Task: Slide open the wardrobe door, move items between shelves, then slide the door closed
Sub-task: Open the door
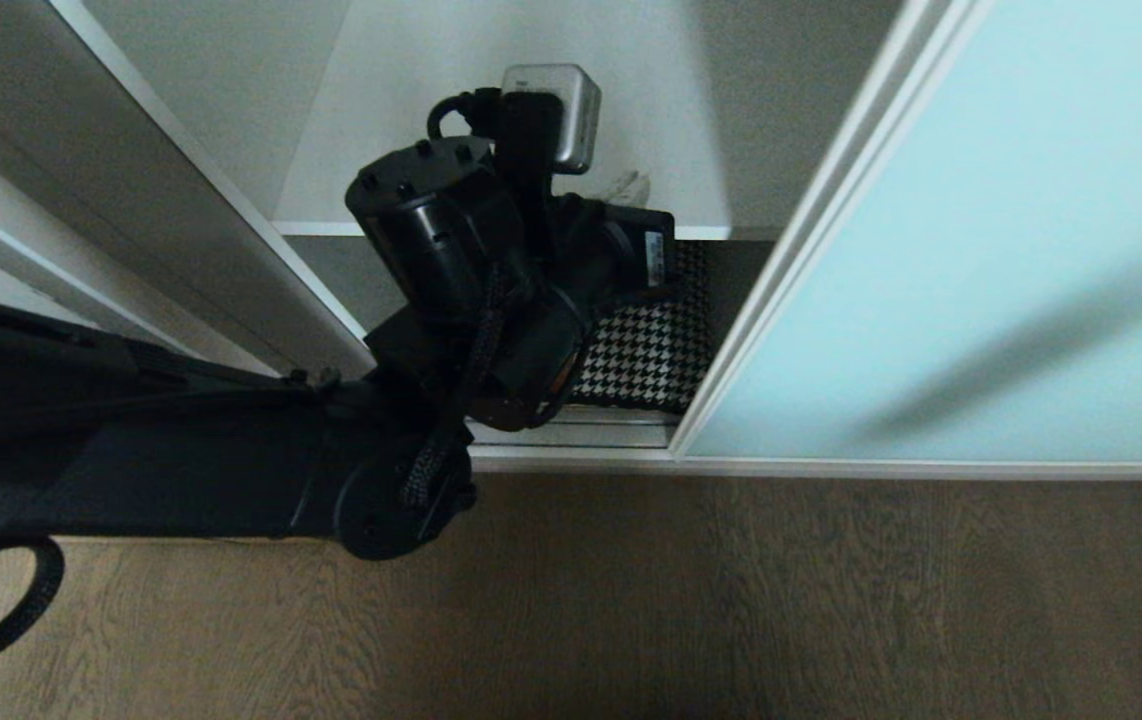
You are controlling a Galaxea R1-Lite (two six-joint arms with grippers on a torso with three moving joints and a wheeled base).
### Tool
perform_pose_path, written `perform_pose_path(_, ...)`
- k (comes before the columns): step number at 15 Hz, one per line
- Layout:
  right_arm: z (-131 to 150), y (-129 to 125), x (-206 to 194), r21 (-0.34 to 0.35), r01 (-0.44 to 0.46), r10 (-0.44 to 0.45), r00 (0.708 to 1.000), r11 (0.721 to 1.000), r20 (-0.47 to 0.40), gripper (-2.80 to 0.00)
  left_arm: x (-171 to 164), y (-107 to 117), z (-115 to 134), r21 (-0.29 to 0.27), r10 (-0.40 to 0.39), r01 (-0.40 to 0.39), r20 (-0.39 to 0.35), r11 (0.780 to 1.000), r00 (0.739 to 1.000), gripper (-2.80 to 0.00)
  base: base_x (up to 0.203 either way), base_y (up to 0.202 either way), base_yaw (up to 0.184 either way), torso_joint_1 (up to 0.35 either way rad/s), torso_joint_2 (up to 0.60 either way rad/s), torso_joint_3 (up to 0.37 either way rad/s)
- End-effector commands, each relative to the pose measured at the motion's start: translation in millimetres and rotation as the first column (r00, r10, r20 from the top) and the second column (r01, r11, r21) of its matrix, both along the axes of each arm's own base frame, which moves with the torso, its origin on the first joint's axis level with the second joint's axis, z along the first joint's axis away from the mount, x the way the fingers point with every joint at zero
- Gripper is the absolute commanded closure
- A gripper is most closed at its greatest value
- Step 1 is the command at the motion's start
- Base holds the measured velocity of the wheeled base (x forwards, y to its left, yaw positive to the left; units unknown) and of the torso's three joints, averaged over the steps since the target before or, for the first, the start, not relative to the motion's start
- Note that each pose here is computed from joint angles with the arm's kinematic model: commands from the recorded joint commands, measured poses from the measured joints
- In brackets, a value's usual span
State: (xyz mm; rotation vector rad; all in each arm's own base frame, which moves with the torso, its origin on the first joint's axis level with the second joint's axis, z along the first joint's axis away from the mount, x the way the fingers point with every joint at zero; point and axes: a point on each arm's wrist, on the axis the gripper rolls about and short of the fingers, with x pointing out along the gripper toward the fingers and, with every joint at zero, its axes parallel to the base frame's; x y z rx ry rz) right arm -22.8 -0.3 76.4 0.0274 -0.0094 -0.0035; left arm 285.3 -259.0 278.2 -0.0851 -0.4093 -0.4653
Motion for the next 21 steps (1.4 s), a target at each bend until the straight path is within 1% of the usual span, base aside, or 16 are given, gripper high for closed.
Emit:
perform_pose_path(1,0.0,0.0,0.0,0.000,-0.001,0.001,1.000,1.000,0.000,0.00,-4.1,19.0,20.9,-0.044,0.038,-0.036,0.042,0.998,0.998,0.00,0.000,0.000,0.000,0.000,0.00,0.000)
perform_pose_path(2,0.0,0.0,0.0,0.000,-0.001,0.001,1.000,1.000,0.000,0.00,-8.1,30.8,32.7,-0.067,0.062,-0.058,0.061,0.996,0.996,0.00,0.000,0.000,0.000,0.000,0.00,0.000)
perform_pose_path(3,0.0,0.0,0.0,0.000,-0.001,0.001,1.000,1.000,0.000,0.00,-11.4,44.8,44.3,-0.094,0.103,-0.096,0.076,0.991,0.992,0.00,0.000,0.000,0.000,0.000,0.00,0.000)
perform_pose_path(5,0.0,0.0,0.0,0.000,-0.001,0.001,1.000,1.000,0.000,0.00,-18.1,74.8,64.5,-0.142,0.210,-0.196,0.092,0.970,0.973,0.00,0.000,0.000,0.000,0.000,0.00,0.000)
perform_pose_path(6,0.0,0.0,0.0,0.000,-0.001,0.001,1.000,1.000,0.000,0.00,-24.6,89.5,69.9,-0.150,0.265,-0.251,0.082,0.956,0.961,0.00,0.000,0.000,0.000,0.000,0.00,0.000)
perform_pose_path(8,0.0,0.0,0.0,0.000,-0.001,0.001,1.000,1.000,0.000,0.00,-46.0,120.4,80.6,-0.133,0.349,-0.336,0.089,0.932,0.933,0.00,0.000,0.000,0.000,0.000,0.00,0.000)
perform_pose_path(10,0.0,0.0,0.0,0.000,-0.001,0.001,1.000,1.000,0.000,0.00,-75.3,151.6,86.1,-0.089,0.420,-0.412,0.096,0.907,0.903,0.00,0.000,0.000,0.000,0.000,0.00,0.000)
perform_pose_path(11,0.0,0.0,0.0,0.000,-0.001,0.001,1.000,1.000,0.000,0.00,-91.0,165.2,82.8,-0.064,0.445,-0.441,0.086,0.895,0.891,0.00,0.000,0.000,0.000,0.000,0.00,0.000)
perform_pose_path(13,0.0,0.0,0.0,0.000,-0.001,0.001,1.000,1.000,0.000,0.00,-123.5,191.2,61.6,-0.007,0.501,-0.502,0.043,0.865,0.864,0.00,0.000,0.000,0.000,0.000,0.00,0.000)
perform_pose_path(14,0.0,0.0,0.0,0.000,-0.001,0.001,1.000,1.000,0.000,0.00,-141.1,202.7,49.8,0.006,0.529,-0.529,0.025,0.848,0.848,0.00,0.000,0.000,0.000,0.000,0.00,0.000)
perform_pose_path(16,0.0,0.0,0.0,0.000,-0.001,0.001,1.000,1.000,0.000,0.00,-178.6,224.3,20.0,0.026,0.580,-0.579,-0.006,0.815,0.815,0.00,0.000,0.000,0.000,0.000,0.00,0.000)
perform_pose_path(17,0.0,0.0,0.0,0.000,-0.001,0.001,1.000,1.000,0.000,0.00,-191.4,232.0,8.6,0.030,0.602,-0.601,-0.013,0.798,0.798,0.00,0.000,0.000,0.000,0.000,0.00,0.000)
perform_pose_path(19,0.0,0.0,0.0,0.000,-0.001,0.001,1.000,1.000,0.000,0.00,-217.9,247.9,-17.3,0.032,0.659,-0.659,-0.018,0.752,0.752,0.00,0.000,0.000,0.000,0.000,0.00,0.000)
perform_pose_path(20,0.0,0.0,0.0,0.000,-0.001,0.001,1.000,1.000,0.000,0.00,-230.0,253.8,-28.5,0.026,0.683,-0.683,-0.015,0.730,0.730,0.00,0.000,0.000,0.000,0.000,0.00,0.000)
perform_pose_path(21,0.0,0.0,0.0,0.000,-0.001,0.001,1.000,1.000,0.000,0.00,-239.0,258.0,-41.8,0.033,0.705,-0.704,-0.019,0.709,0.709,0.00,0.000,0.000,0.000,0.000,0.00,0.000)
